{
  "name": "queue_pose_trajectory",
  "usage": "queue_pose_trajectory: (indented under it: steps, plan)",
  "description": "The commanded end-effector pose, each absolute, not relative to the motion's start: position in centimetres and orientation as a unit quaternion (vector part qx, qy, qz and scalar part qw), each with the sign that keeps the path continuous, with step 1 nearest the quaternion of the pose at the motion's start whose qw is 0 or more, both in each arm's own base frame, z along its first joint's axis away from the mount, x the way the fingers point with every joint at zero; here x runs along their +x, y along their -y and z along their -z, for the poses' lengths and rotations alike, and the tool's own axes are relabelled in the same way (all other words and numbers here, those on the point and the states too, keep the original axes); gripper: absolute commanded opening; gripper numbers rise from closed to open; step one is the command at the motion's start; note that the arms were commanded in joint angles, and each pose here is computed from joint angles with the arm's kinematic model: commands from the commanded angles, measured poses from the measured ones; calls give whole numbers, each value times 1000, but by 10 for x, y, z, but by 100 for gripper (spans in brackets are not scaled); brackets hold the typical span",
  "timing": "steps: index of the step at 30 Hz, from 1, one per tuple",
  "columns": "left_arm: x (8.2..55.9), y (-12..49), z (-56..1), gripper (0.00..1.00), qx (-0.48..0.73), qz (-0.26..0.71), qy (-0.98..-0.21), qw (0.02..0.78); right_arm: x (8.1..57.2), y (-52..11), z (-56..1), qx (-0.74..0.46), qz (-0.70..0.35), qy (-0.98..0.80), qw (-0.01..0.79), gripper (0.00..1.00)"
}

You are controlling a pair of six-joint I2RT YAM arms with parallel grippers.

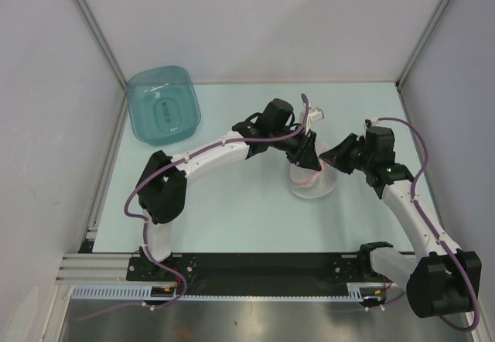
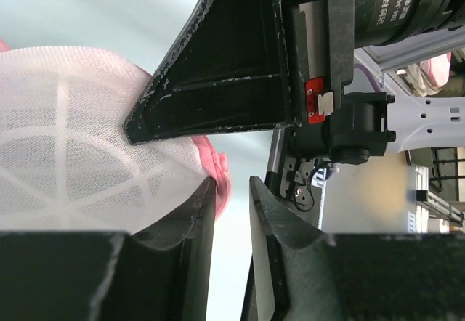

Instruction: Place the bra in the laundry bag and zip it closed

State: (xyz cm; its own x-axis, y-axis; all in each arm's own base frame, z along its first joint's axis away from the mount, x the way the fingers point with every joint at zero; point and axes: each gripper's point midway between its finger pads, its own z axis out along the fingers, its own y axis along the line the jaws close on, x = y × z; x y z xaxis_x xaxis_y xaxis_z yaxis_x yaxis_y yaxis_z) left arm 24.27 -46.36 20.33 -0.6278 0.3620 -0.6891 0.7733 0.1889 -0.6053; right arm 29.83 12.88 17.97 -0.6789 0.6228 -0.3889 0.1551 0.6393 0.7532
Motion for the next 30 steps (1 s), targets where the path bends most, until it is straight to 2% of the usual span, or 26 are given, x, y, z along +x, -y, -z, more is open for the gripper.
queue_pose_trajectory:
  steps: [1,6,9,10,12,15,17,18,25,26,30]
  plan:
    - [251,468,-225,31,393,516,-727,225,304,-131,-195,212,-357,-838,354,8]
    - [250,464,-221,41,387,505,-736,230,304,-131,-196,216,-354,-838,353,8]
    - [257,454,-226,49,356,479,-758,263,303,-131,-198,219,-356,-836,355,8]
    - [260,448,-240,49,340,467,-763,290,302,-132,-198,223,-357,-835,353,8]
    - [274,432,-229,48,267,410,-807,330,300,-131,-196,233,-359,-833,350,8]
    - [261,424,-242,48,225,414,-800,371,298,-134,-196,245,-377,-821,351,9]
    - [248,425,-235,52,238,422,-793,370,297,-137,-196,243,-387,-818,348,11]
    - [246,428,-235,57,251,431,-783,371,297,-138,-195,239,-387,-820,346,11]
    - [236,432,-211,58,351,418,-749,375,291,-135,-195,216,-400,-823,340,15]
    - [237,433,-213,57,349,419,-750,375,291,-135,-195,216,-400,-823,339,15]
    - [243,430,-209,31,309,411,-773,371,292,-131,-196,218,-401,-822,342,20]
